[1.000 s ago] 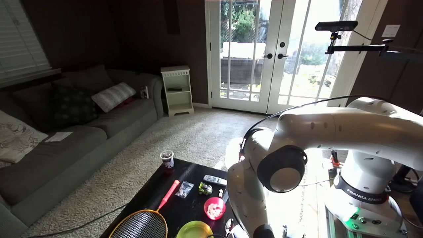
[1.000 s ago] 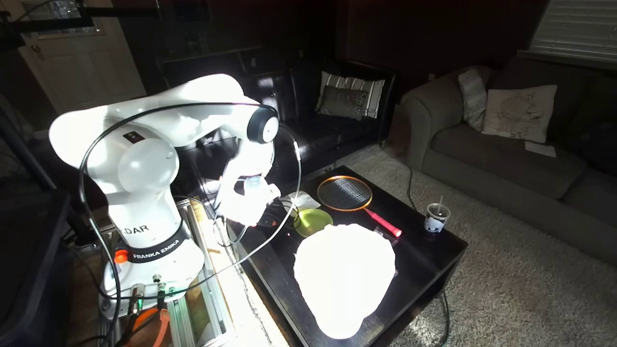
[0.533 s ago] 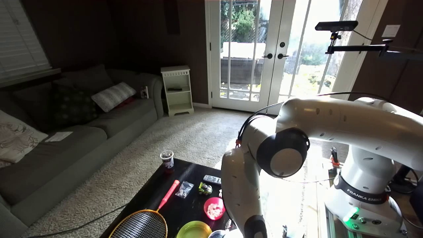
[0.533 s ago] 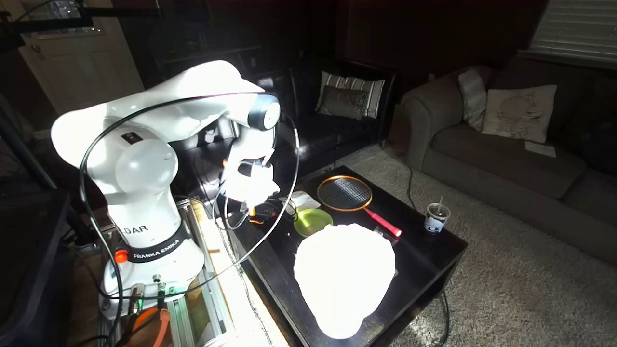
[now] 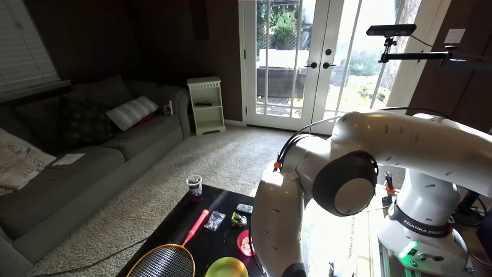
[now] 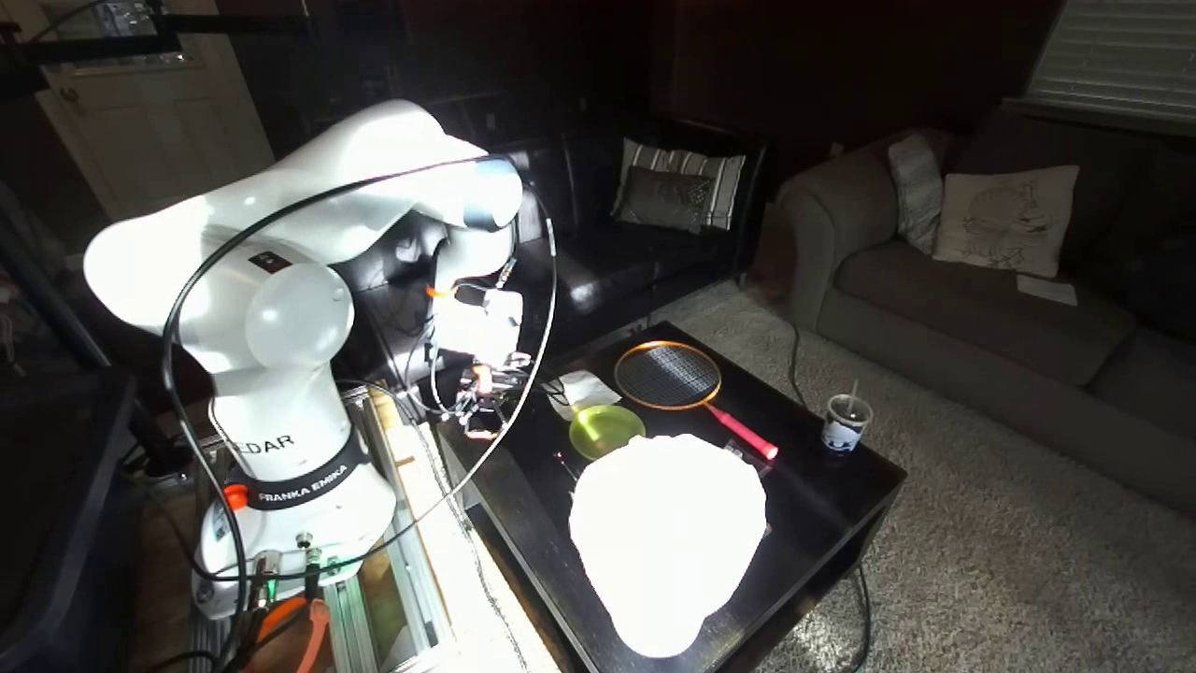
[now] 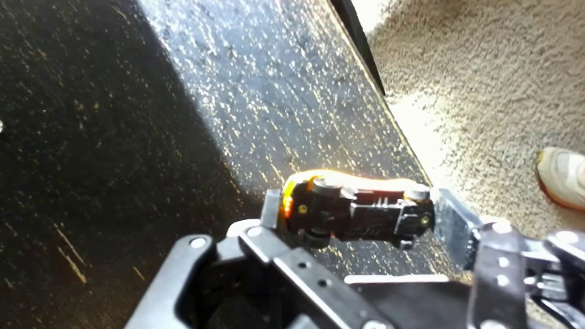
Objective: Pick up the orange object and place it back on the table.
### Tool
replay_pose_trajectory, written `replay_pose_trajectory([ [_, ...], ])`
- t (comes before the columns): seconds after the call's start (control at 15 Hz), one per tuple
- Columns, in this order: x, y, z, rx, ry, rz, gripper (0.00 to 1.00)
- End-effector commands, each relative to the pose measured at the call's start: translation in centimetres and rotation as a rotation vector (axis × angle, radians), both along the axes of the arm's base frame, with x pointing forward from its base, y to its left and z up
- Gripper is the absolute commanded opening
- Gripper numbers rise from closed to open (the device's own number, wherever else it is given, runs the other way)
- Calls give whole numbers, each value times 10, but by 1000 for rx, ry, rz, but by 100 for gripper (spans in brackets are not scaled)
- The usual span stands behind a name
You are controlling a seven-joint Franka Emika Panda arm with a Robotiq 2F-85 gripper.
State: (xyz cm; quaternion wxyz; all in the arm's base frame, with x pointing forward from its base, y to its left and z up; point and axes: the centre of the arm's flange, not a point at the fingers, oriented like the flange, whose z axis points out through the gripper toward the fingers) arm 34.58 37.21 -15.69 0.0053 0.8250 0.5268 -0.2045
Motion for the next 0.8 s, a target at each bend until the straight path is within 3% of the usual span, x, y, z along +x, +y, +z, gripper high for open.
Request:
replay_pose_trajectory([
  [0.0,7,26,-15,-152,-25,125,56],
  [0.27,8,37,-27,-307,-42,270,56],
  [0.33,-1,21,-7,-236,-14,210,81],
  [0.6,-2,26,-15,-281,-29,254,81],
  [0.67,-3,28,-18,-304,-38,286,56],
  [0.73,-7,35,-24,-374,-31,363,56],
])
